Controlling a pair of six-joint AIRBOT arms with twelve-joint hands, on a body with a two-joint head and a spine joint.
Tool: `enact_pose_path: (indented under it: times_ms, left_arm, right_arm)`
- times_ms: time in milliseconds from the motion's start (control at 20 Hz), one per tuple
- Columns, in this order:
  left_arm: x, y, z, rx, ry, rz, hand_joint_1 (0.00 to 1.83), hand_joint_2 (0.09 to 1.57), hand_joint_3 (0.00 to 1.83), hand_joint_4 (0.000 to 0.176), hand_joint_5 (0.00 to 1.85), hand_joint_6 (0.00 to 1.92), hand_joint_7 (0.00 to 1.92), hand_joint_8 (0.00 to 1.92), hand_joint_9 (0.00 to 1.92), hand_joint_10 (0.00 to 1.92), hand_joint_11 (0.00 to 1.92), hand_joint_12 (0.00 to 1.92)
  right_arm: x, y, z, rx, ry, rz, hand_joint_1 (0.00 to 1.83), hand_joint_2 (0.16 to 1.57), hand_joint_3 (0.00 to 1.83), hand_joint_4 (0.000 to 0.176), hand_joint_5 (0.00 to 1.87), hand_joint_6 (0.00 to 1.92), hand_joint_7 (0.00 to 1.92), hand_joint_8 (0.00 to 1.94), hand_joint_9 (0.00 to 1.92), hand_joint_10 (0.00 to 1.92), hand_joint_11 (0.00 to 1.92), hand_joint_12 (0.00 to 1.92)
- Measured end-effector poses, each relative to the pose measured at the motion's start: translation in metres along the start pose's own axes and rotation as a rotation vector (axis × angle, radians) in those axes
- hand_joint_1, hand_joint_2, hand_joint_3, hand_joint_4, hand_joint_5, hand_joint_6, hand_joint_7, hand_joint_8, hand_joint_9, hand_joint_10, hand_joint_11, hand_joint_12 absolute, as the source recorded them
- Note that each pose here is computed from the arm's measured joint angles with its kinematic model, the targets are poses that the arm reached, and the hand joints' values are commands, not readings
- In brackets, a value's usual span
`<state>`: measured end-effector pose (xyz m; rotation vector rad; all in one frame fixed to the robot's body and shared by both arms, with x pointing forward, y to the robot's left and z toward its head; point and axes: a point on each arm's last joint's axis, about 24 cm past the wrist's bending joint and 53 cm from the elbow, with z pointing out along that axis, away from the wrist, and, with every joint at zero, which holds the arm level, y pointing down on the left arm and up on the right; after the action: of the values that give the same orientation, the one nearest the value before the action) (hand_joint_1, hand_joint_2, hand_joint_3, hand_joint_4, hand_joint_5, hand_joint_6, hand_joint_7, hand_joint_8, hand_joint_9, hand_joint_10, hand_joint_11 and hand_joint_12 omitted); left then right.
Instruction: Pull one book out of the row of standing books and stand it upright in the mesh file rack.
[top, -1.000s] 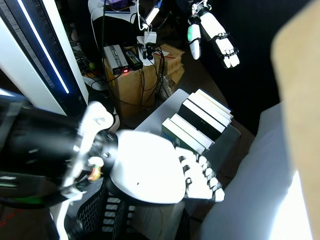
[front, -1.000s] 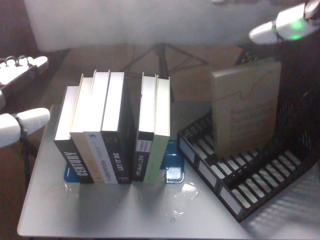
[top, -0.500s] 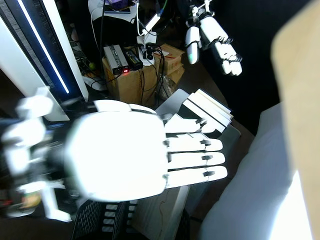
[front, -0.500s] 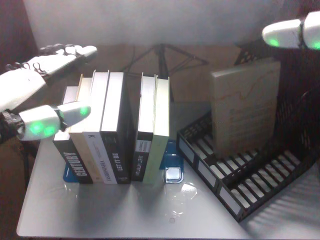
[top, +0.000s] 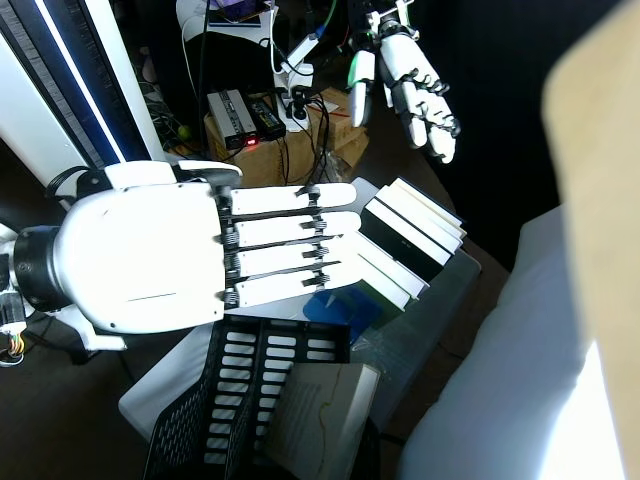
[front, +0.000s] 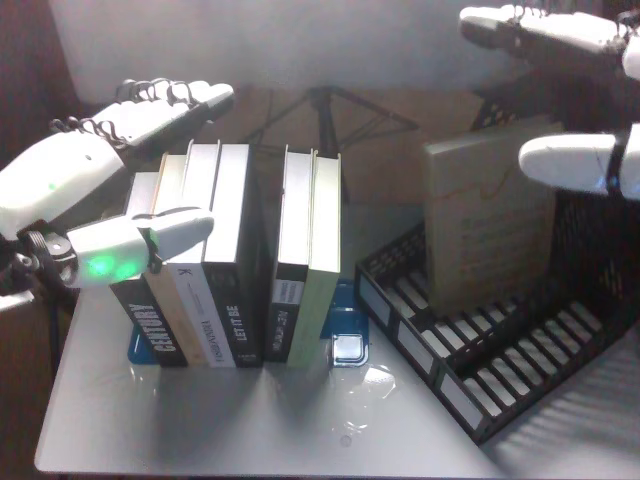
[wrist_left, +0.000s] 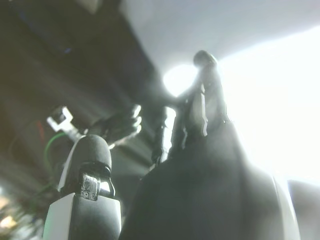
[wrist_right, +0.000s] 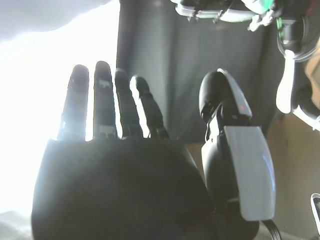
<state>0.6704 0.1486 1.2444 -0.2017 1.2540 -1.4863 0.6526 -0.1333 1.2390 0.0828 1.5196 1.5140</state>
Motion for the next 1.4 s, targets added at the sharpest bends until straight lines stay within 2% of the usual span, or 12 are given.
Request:
enact_pose_path:
  times_ms: [150, 300, 600, 650, 750, 900, 1100, 1150, 1200, 1250, 1350, 1400]
  left_arm:
    - [0.004, -0.001, 0.000, 0.007, 0.009, -0.003, 0.32, 1.37, 0.00, 0.081, 0.00, 0.00, 0.00, 0.00, 0.00, 0.00, 0.00, 0.46]
    - [0.004, -0.001, 0.000, 0.005, 0.011, -0.004, 0.32, 1.36, 0.00, 0.082, 0.00, 0.00, 0.00, 0.00, 0.00, 0.00, 0.00, 0.47]
    - [0.009, 0.001, 0.001, 0.002, 0.021, -0.011, 0.31, 1.37, 0.00, 0.090, 0.00, 0.00, 0.00, 0.00, 0.00, 0.00, 0.00, 0.53]
    - [0.009, 0.002, 0.000, -0.002, 0.020, -0.013, 0.32, 1.38, 0.00, 0.059, 0.00, 0.00, 0.00, 0.00, 0.00, 0.00, 0.00, 0.44]
    - [0.009, 0.003, -0.001, -0.005, 0.020, -0.016, 0.25, 1.38, 0.00, 0.056, 0.00, 0.00, 0.00, 0.00, 0.00, 0.00, 0.00, 0.37]
    - [0.011, 0.007, -0.002, -0.016, 0.022, -0.023, 0.31, 1.39, 0.00, 0.030, 0.00, 0.00, 0.00, 0.00, 0.00, 0.00, 0.00, 0.35]
    - [0.010, 0.009, -0.004, -0.016, 0.016, -0.027, 0.31, 1.40, 0.00, 0.022, 0.00, 0.00, 0.00, 0.00, 0.00, 0.00, 0.00, 0.28]
    - [0.011, 0.010, -0.006, -0.023, 0.012, -0.036, 0.37, 1.40, 0.00, 0.027, 0.00, 0.00, 0.00, 0.00, 0.00, 0.00, 0.00, 0.26]
    - [0.011, 0.010, -0.007, -0.023, 0.015, -0.035, 0.38, 1.40, 0.00, 0.058, 0.00, 0.00, 0.00, 0.00, 0.00, 0.00, 0.00, 0.26]
    - [0.011, 0.007, -0.007, -0.021, 0.014, -0.038, 0.37, 1.40, 0.00, 0.065, 0.00, 0.00, 0.00, 0.00, 0.00, 0.00, 0.00, 0.31]
    - [0.008, 0.005, -0.008, -0.015, 0.011, -0.030, 0.42, 1.39, 0.00, 0.084, 0.00, 0.00, 0.00, 0.00, 0.00, 0.00, 0.00, 0.59]
    - [0.006, 0.004, -0.009, -0.017, 0.007, -0.026, 0.46, 1.37, 0.00, 0.106, 0.00, 0.00, 0.00, 0.00, 0.03, 0.01, 0.00, 1.00]
  right_arm:
    - [0.008, 0.002, -0.005, -0.015, -0.007, 0.026, 0.35, 1.27, 0.00, 0.000, 0.00, 0.00, 0.00, 0.00, 0.01, 0.00, 0.03, 0.03]
    - [0.012, -0.004, -0.011, -0.007, -0.014, 0.051, 0.34, 1.28, 0.01, 0.000, 0.00, 0.00, 0.00, 0.00, 0.02, 0.01, 0.00, 0.19]
    - [0.009, -0.003, -0.013, -0.016, -0.034, 0.052, 0.35, 1.27, 0.00, 0.000, 0.00, 0.00, 0.00, 0.00, 0.01, 0.00, 0.00, 0.19]
    - [0.008, -0.003, -0.013, -0.020, -0.043, 0.061, 0.37, 1.26, 0.00, 0.000, 0.00, 0.00, 0.00, 0.00, 0.07, 0.03, 0.00, 0.38]
    - [0.009, -0.004, -0.014, -0.022, -0.044, 0.059, 0.37, 1.26, 0.00, 0.000, 0.00, 0.00, 0.00, 0.00, 0.05, 0.02, 0.00, 0.24]
    - [0.009, -0.005, -0.015, -0.020, -0.052, 0.064, 0.36, 1.27, 0.00, 0.000, 0.00, 0.00, 0.00, 0.00, 0.07, 0.02, 0.00, 0.37]
    - [0.010, -0.006, -0.015, -0.017, -0.054, 0.065, 0.38, 1.26, 0.00, 0.006, 0.00, 0.00, 0.00, 0.00, 0.08, 0.03, 0.00, 0.51]
    - [0.010, -0.005, -0.015, -0.018, -0.055, 0.062, 0.38, 1.26, 0.00, 0.000, 0.00, 0.00, 0.00, 0.00, 0.09, 0.03, 0.00, 0.58]
    - [0.010, -0.004, -0.016, -0.017, -0.058, 0.058, 0.38, 1.26, 0.00, 0.001, 0.01, 0.00, 0.00, 0.00, 0.09, 0.03, 0.00, 0.54]
    - [0.011, 0.000, -0.017, -0.019, -0.056, 0.040, 0.37, 1.26, 0.00, 0.003, 0.01, 0.00, 0.00, 0.00, 0.10, 0.04, 0.00, 0.52]
    - [0.010, 0.002, -0.019, -0.020, -0.056, 0.021, 0.35, 1.24, 0.00, 0.009, 0.00, 0.00, 0.01, 0.00, 0.14, 0.06, 0.00, 0.56]
    - [0.009, 0.003, -0.019, -0.023, -0.063, 0.016, 0.34, 1.24, 0.00, 0.008, 0.00, 0.00, 0.01, 0.00, 0.14, 0.06, 0.00, 0.52]
